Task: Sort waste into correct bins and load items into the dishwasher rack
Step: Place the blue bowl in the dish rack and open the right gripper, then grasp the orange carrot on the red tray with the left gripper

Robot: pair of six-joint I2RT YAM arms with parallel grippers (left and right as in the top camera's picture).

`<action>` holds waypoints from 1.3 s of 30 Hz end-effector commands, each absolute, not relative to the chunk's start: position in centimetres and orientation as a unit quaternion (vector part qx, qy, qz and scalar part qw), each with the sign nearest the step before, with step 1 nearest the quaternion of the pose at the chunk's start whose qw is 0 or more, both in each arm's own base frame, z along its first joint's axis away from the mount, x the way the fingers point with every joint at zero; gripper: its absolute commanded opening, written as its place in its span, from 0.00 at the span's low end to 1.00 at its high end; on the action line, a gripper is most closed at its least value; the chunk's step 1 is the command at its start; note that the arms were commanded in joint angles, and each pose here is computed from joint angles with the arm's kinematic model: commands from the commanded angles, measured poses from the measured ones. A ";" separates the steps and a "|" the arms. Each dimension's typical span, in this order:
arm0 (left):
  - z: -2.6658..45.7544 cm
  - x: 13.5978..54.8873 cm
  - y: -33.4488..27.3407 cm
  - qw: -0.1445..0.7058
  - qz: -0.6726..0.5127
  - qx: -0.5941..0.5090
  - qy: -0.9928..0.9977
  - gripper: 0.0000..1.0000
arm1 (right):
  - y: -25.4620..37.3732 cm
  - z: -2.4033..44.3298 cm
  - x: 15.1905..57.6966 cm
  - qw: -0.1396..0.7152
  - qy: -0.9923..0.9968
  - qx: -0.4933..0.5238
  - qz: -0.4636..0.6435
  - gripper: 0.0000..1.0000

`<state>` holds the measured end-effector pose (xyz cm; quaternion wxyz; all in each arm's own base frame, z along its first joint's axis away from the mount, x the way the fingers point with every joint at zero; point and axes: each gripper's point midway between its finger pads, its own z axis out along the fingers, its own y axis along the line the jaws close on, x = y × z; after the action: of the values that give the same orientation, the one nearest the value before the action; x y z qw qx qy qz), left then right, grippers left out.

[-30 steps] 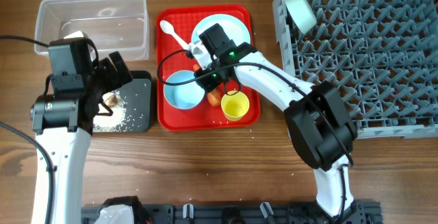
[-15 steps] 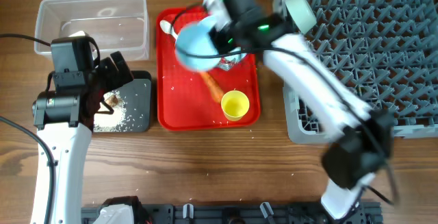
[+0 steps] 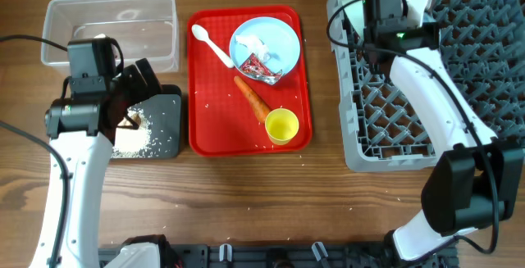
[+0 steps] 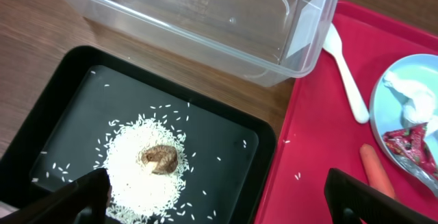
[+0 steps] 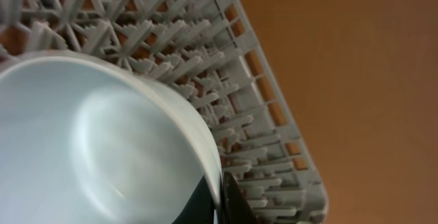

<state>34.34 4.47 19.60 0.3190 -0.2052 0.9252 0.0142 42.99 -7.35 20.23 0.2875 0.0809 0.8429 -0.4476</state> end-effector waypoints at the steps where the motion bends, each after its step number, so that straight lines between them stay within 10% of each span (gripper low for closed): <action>1: 18.4 34.8 4.5 0.306 0.009 -0.211 0.929 1.00 | -7.1 19.5 42.4 0.260 0.832 0.042 -0.488 0.04; 20: 18.1 35.8 4.6 0.313 0.009 -0.210 0.926 1.00 | 0.7 16.5 42.5 0.248 0.830 -0.074 -0.494 0.06; 22: 18.1 35.8 4.6 0.313 0.009 -0.210 0.926 1.00 | 2.4 16.1 42.2 0.245 0.833 -0.102 -0.485 0.19; 24: 18.1 35.8 4.6 0.312 0.009 -0.210 0.926 1.00 | 3.0 15.1 41.5 0.223 0.845 -0.129 -0.469 0.57; 25: 18.1 35.8 4.6 0.312 0.009 -0.210 0.926 1.00 | 3.5 14.5 40.9 0.208 0.851 -0.146 -0.460 0.95; 39: 14.2 35.0 -8.5 0.215 -0.156 -0.028 0.964 0.89 | 9.6 30.8 40.5 0.424 0.898 -0.086 -0.083 1.00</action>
<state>35.50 -3.89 17.12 0.2726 -0.0541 0.9540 -0.1127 40.43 7.79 31.36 0.4275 -0.0790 0.8799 -0.1916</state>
